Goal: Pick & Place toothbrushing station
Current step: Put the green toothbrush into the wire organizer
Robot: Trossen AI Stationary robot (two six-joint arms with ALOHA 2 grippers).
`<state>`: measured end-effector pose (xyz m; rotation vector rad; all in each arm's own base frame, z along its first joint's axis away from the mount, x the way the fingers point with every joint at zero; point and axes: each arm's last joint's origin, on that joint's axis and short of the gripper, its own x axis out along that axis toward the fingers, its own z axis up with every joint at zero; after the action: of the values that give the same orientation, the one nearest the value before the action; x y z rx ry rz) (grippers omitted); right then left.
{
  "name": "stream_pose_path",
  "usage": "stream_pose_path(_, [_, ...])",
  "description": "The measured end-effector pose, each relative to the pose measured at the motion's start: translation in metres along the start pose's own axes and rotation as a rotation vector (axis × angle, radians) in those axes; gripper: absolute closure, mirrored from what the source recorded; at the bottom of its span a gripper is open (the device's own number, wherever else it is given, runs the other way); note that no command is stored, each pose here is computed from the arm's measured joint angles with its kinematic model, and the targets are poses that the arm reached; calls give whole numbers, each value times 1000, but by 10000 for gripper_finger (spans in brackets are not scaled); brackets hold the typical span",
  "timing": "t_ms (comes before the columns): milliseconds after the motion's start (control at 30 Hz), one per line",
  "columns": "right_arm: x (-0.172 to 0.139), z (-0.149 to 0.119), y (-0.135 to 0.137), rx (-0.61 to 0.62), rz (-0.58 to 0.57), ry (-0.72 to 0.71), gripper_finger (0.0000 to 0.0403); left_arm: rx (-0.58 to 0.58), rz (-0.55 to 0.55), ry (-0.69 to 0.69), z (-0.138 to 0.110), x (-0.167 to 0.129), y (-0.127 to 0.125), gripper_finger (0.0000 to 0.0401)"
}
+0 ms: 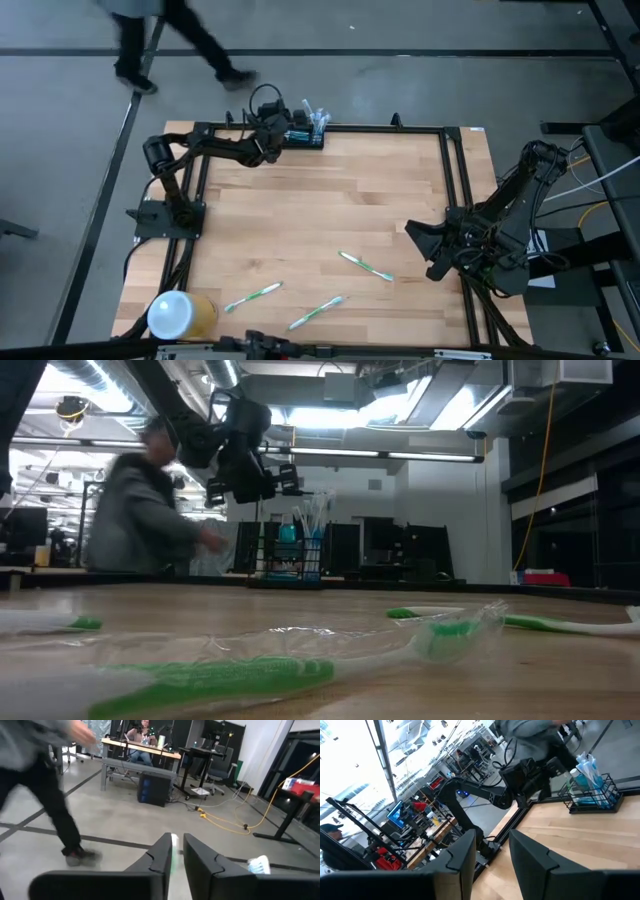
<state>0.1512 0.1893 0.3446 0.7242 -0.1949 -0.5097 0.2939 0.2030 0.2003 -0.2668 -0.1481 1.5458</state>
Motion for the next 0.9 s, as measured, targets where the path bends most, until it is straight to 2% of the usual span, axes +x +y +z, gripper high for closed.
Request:
stream_pose_path(200, [0,-1,0,-1,14,17,282,12,-11,-38,16,-11,-5,322])
stream_pose_path(367, [0,-2,1,-5,19,23,282,28,-93,-82,48,-32,-11,304])
stream_pose_path(433, [0,-2,1,-12,26,31,282,77,-220,-76,63,-46,-15,300])
stream_pose_path(500, [0,-2,1,-32,28,33,282,131,-406,-51,76,-62,-18,300])
stream_pose_path(633, [0,-3,1,-90,34,40,282,146,-732,93,91,-102,-19,299])
stream_pose_path(767, [6,-6,-2,-148,62,86,282,140,-857,269,100,-146,-9,299])
stream_pose_path(900, [17,-11,-10,-107,104,229,282,226,-960,455,93,-186,3,303])
